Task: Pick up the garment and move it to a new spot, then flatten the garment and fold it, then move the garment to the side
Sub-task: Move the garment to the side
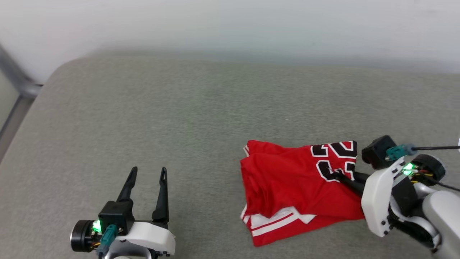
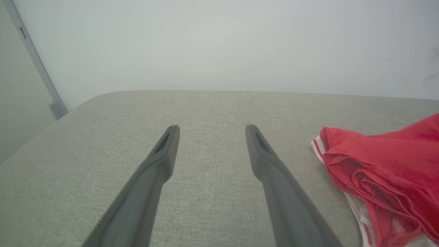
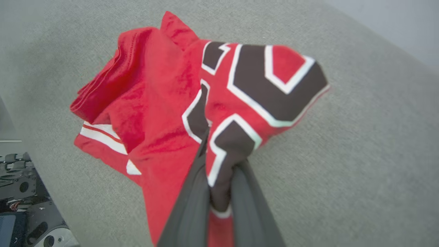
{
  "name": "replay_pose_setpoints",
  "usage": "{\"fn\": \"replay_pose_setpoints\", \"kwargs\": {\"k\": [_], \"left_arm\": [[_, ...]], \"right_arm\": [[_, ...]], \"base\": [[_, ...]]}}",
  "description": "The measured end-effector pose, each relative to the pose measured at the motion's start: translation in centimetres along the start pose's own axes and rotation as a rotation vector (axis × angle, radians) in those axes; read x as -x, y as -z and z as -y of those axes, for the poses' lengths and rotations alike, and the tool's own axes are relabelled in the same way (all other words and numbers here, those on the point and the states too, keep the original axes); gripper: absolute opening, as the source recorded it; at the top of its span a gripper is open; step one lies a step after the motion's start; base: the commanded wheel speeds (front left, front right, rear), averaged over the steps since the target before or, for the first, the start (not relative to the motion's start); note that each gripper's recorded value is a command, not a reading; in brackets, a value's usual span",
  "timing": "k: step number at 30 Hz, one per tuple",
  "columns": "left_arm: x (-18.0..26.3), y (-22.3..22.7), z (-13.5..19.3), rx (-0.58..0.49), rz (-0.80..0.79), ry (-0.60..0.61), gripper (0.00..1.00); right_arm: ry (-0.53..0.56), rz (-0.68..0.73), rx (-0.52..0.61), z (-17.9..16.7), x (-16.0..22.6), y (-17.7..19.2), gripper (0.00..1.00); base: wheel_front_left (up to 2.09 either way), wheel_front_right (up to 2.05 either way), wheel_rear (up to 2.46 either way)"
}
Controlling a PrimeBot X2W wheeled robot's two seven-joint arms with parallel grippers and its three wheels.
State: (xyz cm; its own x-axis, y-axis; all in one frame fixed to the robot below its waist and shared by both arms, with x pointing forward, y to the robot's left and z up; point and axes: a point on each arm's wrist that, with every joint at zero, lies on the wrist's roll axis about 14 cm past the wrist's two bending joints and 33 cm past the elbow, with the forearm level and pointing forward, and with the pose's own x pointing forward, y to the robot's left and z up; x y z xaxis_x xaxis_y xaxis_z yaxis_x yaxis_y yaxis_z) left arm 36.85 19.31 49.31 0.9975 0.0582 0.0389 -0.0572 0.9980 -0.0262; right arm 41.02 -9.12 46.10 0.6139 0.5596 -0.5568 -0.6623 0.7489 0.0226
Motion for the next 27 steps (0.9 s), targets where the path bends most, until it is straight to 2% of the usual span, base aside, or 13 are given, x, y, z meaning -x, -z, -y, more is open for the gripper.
{"fn": "replay_pose_setpoints", "kwargs": {"k": [7, 15, 22, 27], "left_arm": [[-1.9, -0.6, 2.7, 0.010, 0.028, 0.080, 1.00], [-4.4, 0.5, 6.4, 0.016, 0.015, 0.186, 1.00], [-7.6, 1.8, 8.2, 0.015, 0.014, 0.245, 1.00], [-9.8, 3.5, 7.7, 0.006, 0.000, 0.245, 1.00]], "right_arm": [[0.157, -0.032, -0.008, 5.1, 5.1, 0.8, 0.00], [0.384, -0.100, -0.097, 12.4, 11.0, 3.3, 0.00], [0.569, -0.212, -0.110, 19.1, 13.4, 5.8, 0.00], [0.699, -0.316, -0.094, 24.0, 14.5, 7.6, 0.00]], "base": [[0.00, 0.00, 0.00], [0.00, 0.00, 0.00], [0.00, 0.00, 0.00], [0.00, 0.00, 0.00]]}}
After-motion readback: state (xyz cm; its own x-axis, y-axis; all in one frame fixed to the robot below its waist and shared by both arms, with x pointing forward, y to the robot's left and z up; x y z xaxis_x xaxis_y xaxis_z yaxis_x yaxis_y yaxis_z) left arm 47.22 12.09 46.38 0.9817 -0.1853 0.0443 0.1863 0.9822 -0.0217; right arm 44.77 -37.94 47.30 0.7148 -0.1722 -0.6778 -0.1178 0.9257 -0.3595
